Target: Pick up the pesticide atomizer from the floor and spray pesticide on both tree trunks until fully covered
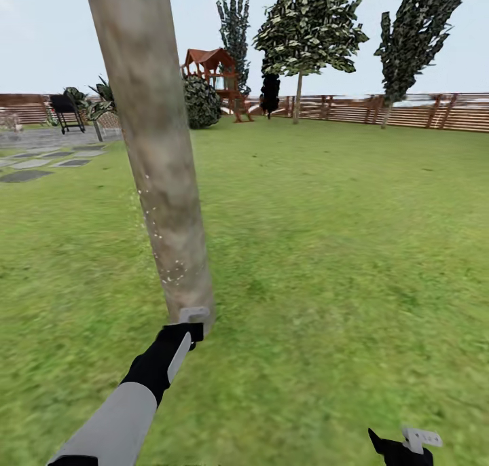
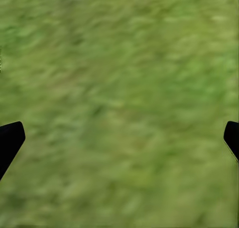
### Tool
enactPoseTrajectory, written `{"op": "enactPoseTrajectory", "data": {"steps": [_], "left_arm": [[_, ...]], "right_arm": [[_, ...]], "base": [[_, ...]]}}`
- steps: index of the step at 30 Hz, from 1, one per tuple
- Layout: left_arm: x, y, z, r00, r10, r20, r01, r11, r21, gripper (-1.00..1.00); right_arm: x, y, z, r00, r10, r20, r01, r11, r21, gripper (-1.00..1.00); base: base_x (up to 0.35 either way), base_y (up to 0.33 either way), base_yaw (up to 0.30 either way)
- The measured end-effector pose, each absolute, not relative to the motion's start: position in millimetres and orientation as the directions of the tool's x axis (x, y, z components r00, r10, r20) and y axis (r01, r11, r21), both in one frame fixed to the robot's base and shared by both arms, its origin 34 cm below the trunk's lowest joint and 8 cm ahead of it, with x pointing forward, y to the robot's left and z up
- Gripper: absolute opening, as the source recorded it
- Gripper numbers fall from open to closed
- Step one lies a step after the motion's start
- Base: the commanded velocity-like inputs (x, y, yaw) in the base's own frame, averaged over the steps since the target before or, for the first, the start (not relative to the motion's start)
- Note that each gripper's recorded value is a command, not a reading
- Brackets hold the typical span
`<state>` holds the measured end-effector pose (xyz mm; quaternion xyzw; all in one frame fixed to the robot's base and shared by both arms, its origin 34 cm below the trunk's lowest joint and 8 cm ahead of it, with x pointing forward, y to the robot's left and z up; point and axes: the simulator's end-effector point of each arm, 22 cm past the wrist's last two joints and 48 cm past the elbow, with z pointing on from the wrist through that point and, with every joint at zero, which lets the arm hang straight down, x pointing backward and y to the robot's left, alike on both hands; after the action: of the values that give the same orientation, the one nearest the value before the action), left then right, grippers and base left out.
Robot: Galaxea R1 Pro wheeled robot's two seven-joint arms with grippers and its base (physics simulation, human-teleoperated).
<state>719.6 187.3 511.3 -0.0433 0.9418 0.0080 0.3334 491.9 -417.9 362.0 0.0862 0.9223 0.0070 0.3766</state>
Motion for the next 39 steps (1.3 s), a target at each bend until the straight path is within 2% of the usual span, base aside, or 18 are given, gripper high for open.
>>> {"op": "enactPoseTrajectory", "data": {"steps": [7, 19, 34, 39], "left_arm": [[719.6, 187.1, 511.3, -0.774, -0.076, -0.629, -0.087, 0.996, -0.014, -1.00], [719.6, 188.6, 511.2, -0.774, -0.076, -0.629, -0.088, 0.996, -0.012, -1.00], [719.5, 188.4, 511.1, -0.774, -0.076, -0.629, -0.088, 0.996, -0.013, -1.00], [719.1, 188.4, 510.7, -0.774, -0.076, -0.628, -0.087, 0.996, -0.013, -1.00]], "right_arm": [[492.0, -417.9, 362.1, -0.701, 0.165, -0.694, 0.154, 0.985, 0.078, 1.00], [492.3, -419.3, 362.7, -0.700, 0.164, -0.695, 0.155, 0.985, 0.076, 1.00], [492.3, -418.3, 362.4, -0.701, 0.164, -0.694, 0.154, 0.985, 0.077, 1.00], [492.3, -419.4, 362.7, -0.700, 0.164, -0.695, 0.156, 0.985, 0.076, 1.00]], "base": [[0.000, -0.272, 0.275], [0.022, -0.272, 0.090], [0.148, -0.255, 0.277], [0.180, -0.241, 0.052]]}}
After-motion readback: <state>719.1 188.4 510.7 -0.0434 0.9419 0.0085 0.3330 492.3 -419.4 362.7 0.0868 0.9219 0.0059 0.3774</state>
